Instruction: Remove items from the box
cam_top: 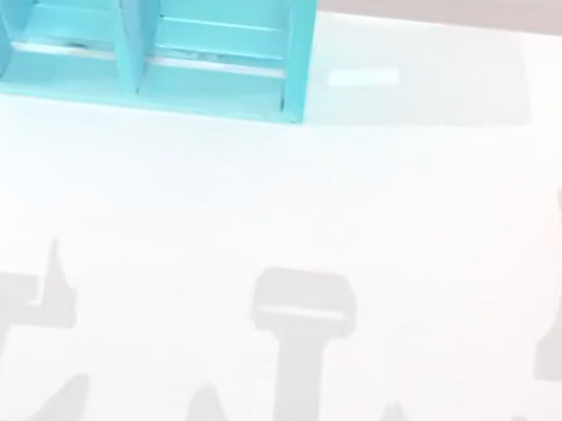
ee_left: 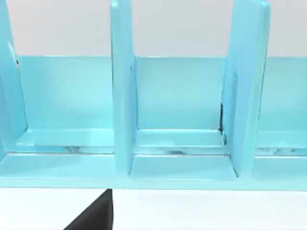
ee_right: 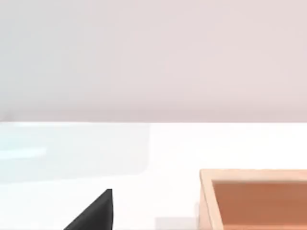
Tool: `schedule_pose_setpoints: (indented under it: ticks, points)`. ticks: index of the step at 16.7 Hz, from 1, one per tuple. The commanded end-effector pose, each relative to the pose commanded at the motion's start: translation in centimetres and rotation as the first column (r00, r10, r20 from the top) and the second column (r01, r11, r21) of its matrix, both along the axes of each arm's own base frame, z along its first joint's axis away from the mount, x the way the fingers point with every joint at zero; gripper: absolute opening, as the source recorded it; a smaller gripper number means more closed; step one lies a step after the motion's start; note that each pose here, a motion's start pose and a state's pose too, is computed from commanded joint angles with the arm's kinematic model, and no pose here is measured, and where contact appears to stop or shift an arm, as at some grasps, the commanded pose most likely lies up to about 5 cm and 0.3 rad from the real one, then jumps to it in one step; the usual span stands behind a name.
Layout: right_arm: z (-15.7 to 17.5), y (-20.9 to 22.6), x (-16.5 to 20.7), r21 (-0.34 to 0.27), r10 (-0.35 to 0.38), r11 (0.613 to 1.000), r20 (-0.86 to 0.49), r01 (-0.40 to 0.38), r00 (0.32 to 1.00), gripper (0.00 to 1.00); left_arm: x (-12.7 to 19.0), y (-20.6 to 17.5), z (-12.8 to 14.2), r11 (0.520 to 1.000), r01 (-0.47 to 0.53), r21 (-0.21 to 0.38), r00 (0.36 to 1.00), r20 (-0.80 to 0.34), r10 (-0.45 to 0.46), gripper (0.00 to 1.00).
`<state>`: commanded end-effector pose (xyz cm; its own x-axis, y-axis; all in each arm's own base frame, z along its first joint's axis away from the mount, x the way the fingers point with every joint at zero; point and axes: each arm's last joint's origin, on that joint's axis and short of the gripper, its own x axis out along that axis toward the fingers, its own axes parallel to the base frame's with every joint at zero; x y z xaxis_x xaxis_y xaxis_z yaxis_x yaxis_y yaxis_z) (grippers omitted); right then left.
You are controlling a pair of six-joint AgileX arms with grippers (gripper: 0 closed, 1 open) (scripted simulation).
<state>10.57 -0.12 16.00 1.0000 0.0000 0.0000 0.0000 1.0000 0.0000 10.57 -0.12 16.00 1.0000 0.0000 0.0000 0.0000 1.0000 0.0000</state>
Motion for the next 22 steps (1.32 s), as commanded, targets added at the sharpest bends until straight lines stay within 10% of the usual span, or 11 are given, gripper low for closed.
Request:
schedule_pose_setpoints:
  ticks: [10,16,22]
  points:
    - [3.8,-1.3,1.4,-0.106,-0.105,0.992,-0.346,0.072,0.932,1.00,0.0,0.0,0.0,1.000,0.000,0.000,1.000,0.000,0.000,1.00]
    - [7.5,-4.4,5.9,-0.174,-0.177,0.982,-0.741,0.069,0.648,1.00,0.0,0.0,0.0,1.000,0.000,0.000,1.000,0.000,0.000,1.00]
    - [8.4,-9.2,11.4,-0.108,-0.108,0.994,-0.955,0.015,0.276,1.00,0.0,0.0,0.0,1.000,0.000,0.000,1.000,0.000,0.000,1.00]
